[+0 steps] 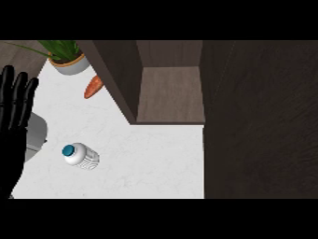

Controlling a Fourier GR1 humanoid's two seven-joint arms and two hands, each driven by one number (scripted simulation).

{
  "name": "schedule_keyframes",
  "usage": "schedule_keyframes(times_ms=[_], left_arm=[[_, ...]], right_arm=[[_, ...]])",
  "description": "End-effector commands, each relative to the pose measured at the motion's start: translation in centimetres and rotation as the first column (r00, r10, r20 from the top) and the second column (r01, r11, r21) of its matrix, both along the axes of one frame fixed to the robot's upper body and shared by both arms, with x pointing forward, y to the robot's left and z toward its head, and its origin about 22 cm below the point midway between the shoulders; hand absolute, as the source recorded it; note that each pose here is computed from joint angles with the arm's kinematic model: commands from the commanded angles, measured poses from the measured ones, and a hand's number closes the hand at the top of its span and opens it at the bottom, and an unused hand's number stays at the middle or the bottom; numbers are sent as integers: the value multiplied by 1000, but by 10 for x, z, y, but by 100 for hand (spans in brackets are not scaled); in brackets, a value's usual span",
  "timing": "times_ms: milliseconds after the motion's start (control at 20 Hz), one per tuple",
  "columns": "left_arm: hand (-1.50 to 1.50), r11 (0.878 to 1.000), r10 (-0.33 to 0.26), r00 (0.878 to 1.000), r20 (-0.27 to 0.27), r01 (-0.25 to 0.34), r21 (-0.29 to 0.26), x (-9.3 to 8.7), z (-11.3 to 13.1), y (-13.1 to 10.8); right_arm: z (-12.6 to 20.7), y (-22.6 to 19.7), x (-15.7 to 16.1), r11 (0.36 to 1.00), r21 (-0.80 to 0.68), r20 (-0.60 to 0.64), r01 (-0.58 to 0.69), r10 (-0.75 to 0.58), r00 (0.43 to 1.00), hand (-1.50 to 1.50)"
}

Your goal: Pick up the bottled water, place it into the cabinet and close the cabinet

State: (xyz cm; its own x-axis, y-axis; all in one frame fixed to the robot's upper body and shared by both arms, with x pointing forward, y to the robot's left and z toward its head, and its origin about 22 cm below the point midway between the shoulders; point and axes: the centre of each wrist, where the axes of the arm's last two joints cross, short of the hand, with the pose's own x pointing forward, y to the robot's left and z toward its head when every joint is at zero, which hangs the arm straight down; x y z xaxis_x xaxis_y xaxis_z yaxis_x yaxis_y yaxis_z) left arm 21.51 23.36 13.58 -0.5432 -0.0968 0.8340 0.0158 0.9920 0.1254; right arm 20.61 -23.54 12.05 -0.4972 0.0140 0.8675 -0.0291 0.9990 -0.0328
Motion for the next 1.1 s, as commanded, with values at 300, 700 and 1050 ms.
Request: schedule_keyframes(times_ms=[300, 700, 1050], left_arm=[[-150, 952, -277, 937, -213, 237, -195, -25, -33, 47], [-150, 939, -303, 920, -248, 243, -242, -64, -5, 114], [-150, 949, -285, 906, -313, 221, -224, -94, -2, 131]], right_arm=[[-6, 16, -28, 985, -48, -83, -166, 161, 983, -150], [31, 24, -77, 980, -28, -110, -195, 191, 975, -150], [44, 40, -74, 982, -37, -93, -187, 183, 979, -150]])
